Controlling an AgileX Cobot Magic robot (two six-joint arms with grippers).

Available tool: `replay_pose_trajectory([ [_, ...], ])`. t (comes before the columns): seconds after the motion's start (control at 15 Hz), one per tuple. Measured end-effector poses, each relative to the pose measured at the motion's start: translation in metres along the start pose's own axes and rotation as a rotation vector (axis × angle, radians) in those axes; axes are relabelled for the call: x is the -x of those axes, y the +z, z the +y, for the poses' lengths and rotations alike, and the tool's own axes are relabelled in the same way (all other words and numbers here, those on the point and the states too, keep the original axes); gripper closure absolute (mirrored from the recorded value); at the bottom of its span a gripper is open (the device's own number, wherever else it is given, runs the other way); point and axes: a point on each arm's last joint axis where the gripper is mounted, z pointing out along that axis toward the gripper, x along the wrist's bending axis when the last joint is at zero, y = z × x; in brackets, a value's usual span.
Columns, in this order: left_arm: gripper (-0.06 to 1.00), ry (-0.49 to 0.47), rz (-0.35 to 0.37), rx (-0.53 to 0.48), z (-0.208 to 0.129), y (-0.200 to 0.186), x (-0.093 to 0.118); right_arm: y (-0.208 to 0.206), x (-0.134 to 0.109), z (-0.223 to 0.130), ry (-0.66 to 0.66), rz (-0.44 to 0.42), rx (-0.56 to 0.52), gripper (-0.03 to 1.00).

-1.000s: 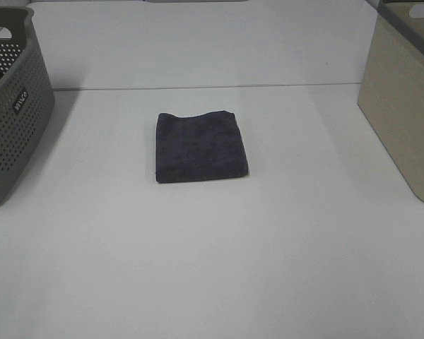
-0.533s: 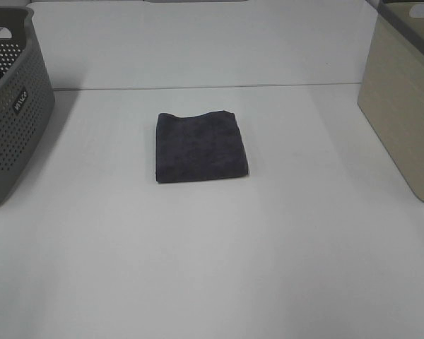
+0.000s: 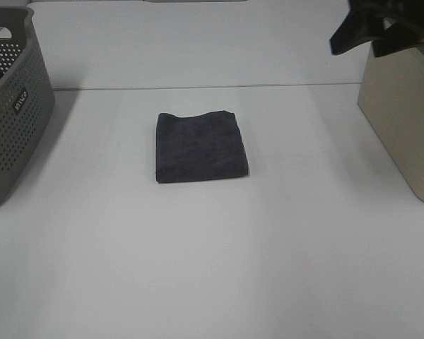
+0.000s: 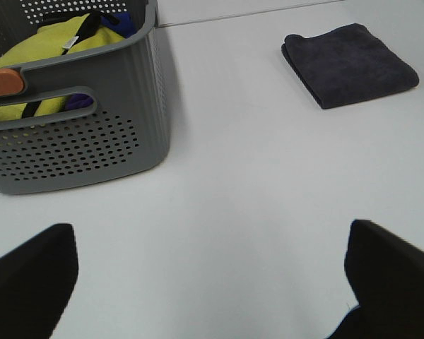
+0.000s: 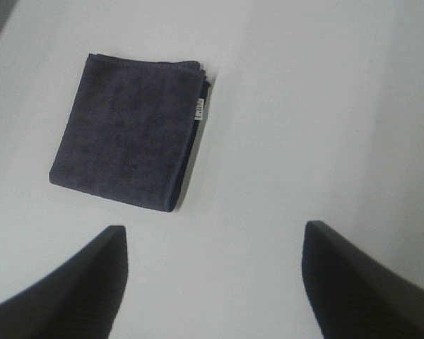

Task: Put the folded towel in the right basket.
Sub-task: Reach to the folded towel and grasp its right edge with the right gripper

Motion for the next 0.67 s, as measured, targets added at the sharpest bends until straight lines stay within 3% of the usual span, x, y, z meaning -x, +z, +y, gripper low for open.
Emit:
replay_pose_trajectory([
  [0.33, -0.03, 0.0, 0.0, 0.0, 0.0, 0.0, 0.0, 0.096, 0.003, 0.012, 0.034, 0.076, -0.185, 0.3],
  [0.4, -0.03, 0.0, 0.0, 0.0, 0.0, 0.0, 0.0, 0.132, 0.007, 0.012, 0.085, 0.123, -0.26, 0.3],
  [0.67, -0.03, 0.0, 0.0, 0.0, 0.0, 0.0, 0.0, 0.185, 0.013, 0.007, 0.161, 0.195, -0.355, 0.3],
])
